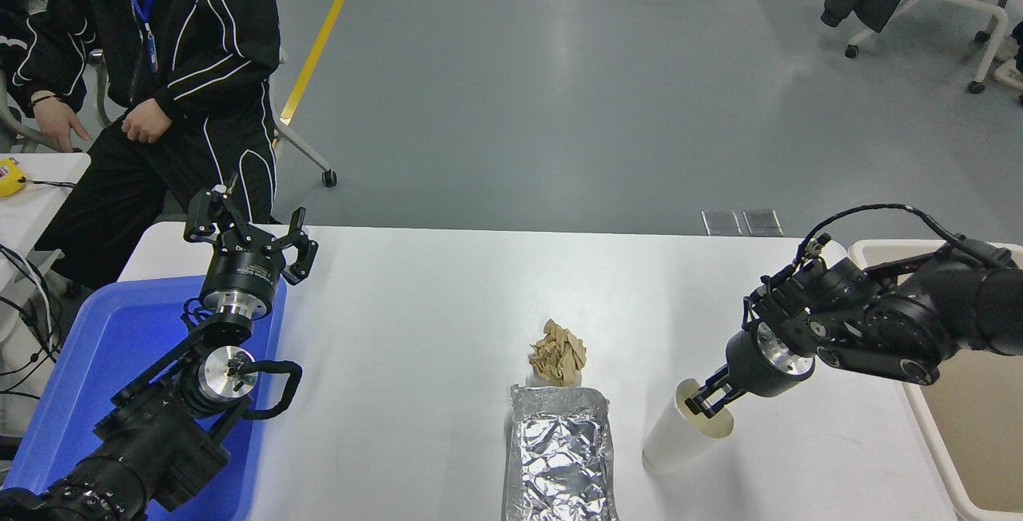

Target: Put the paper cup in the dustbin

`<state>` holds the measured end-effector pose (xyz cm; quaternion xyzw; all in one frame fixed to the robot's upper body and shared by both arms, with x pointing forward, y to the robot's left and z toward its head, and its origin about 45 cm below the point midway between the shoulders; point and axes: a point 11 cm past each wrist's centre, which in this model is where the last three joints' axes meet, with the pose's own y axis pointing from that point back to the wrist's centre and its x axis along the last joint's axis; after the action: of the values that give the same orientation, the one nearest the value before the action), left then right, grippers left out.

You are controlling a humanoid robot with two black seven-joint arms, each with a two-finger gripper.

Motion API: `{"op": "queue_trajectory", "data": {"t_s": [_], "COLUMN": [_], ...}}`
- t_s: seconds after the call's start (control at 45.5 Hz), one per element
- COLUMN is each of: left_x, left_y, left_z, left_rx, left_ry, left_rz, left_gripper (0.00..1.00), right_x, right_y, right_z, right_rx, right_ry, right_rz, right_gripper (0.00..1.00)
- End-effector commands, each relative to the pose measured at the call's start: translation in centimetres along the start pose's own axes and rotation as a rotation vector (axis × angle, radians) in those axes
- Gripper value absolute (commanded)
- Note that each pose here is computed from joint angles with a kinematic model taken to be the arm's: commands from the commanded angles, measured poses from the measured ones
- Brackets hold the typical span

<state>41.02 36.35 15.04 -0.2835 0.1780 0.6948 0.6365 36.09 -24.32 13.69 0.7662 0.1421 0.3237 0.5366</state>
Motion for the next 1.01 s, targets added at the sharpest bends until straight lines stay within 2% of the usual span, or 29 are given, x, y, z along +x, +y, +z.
{"op": "queue_trajectory", "data": {"t_s": [0.0, 0.22, 0.44, 0.703, 0.989], "left_x": [0.0, 0.0, 0.0, 0.0, 0.0], "left_y": [0.0, 0.0, 0.0, 0.0, 0.0], "left_z": [0.0, 0.0, 0.0, 0.0, 0.0], "left_rx": [0.0, 0.0, 0.0, -0.001, -0.001], "left_ry": [0.0, 0.0, 0.0, 0.001, 0.001], "left_rz": [0.0, 0.0, 0.0, -0.001, -0.001], "left_gripper": [1.0, 1.0, 1.0, 1.0, 1.0], "right_x": [4.3, 12.1, 15.3, 15.7, 11.4], "right_y": [1.5, 6.7, 10.0, 14.2, 18.7], "right_z": [-0.7, -0.2, 3.2, 8.8, 16.3], "right_rx": [0.031, 0.063, 0.047, 0.025, -0.092], "right_ry": [-0.04, -0.169, -0.346, -0.602, -0.888], "right_rz": [0.145, 0.428, 0.641, 0.918, 1.222], "right_gripper": [0.0, 0.0, 0.0, 0.0, 0.0]}}
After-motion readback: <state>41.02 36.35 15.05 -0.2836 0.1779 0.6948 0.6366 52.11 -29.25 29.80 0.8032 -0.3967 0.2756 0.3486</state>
